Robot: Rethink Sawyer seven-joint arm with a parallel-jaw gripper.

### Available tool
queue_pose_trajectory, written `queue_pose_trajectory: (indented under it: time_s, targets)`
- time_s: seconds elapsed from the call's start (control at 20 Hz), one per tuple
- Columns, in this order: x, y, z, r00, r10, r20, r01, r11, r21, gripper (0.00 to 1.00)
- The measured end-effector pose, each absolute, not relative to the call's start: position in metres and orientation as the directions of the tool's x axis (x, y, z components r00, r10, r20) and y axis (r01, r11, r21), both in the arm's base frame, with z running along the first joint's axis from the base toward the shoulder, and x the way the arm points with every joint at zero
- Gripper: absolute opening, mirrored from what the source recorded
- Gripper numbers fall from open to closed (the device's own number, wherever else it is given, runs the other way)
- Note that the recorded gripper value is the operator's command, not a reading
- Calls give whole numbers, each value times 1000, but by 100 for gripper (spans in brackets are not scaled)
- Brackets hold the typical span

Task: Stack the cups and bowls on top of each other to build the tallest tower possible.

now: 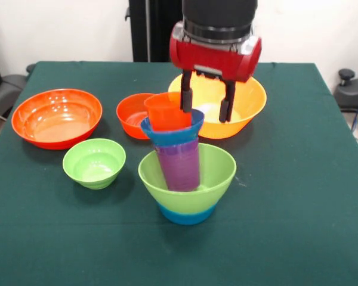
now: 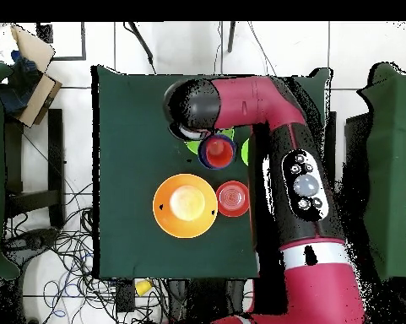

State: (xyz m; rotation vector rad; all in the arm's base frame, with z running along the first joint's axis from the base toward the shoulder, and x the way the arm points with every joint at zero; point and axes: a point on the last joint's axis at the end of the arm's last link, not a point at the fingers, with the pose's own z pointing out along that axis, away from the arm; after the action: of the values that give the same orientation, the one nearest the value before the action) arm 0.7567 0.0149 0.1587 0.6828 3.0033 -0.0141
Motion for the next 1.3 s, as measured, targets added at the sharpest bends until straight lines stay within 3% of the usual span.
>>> queue_pose_trajectory:
  time_s: [0.55,1.3]
  targets:
    - [760,9,209,-889,451,-81,452,892,5,100]
    - [755,3,208,-886,458,-71,459,888,3,100]
